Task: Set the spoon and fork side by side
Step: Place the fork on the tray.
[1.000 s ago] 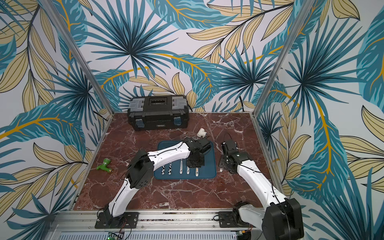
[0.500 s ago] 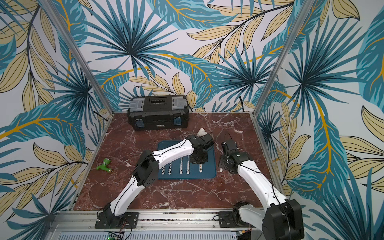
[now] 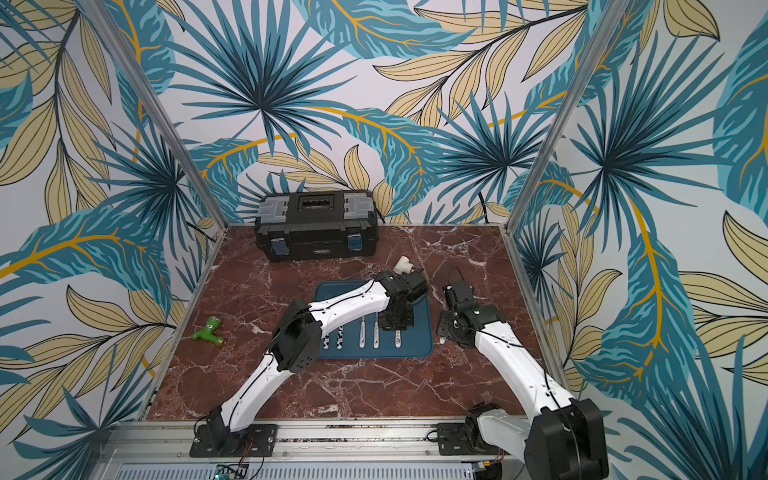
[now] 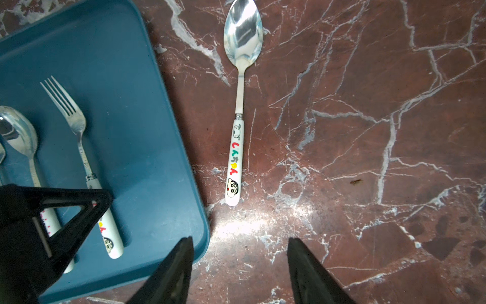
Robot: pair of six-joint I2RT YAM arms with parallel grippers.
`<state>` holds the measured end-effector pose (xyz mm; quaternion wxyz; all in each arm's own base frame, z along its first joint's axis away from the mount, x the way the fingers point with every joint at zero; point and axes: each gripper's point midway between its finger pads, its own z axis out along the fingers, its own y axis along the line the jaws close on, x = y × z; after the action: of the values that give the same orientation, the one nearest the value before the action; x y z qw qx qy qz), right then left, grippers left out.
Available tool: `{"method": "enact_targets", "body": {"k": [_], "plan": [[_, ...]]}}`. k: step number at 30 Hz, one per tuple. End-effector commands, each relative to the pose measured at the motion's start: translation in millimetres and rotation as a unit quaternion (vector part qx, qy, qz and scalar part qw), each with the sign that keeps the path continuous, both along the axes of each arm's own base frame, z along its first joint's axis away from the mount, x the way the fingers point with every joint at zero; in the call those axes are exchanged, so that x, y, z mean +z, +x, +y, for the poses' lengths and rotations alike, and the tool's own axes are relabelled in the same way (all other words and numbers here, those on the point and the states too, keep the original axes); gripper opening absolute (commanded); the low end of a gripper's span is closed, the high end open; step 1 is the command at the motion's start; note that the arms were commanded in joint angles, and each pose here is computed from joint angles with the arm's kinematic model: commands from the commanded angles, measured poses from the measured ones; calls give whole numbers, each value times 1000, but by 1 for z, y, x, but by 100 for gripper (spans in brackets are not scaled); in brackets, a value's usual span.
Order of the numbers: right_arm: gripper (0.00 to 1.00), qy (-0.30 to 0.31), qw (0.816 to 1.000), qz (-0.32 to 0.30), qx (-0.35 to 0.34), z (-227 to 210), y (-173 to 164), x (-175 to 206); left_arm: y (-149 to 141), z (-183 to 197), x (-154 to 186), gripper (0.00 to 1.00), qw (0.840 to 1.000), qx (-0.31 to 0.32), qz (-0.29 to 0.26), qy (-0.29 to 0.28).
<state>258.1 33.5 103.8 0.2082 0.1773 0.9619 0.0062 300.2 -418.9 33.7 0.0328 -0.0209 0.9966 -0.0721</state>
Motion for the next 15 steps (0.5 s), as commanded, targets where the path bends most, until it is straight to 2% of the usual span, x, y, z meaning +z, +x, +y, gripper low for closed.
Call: {"method": "enact_targets", "body": {"k": [1,15], "plan": [[63,1,1000,5,4,-1,-5,-3,4,3,-2,9,1000,-3,-6,9],[63,4,1000,6,6,1,-6,-4,12,-3,-11,11,1000,-3,-8,-4]]}}
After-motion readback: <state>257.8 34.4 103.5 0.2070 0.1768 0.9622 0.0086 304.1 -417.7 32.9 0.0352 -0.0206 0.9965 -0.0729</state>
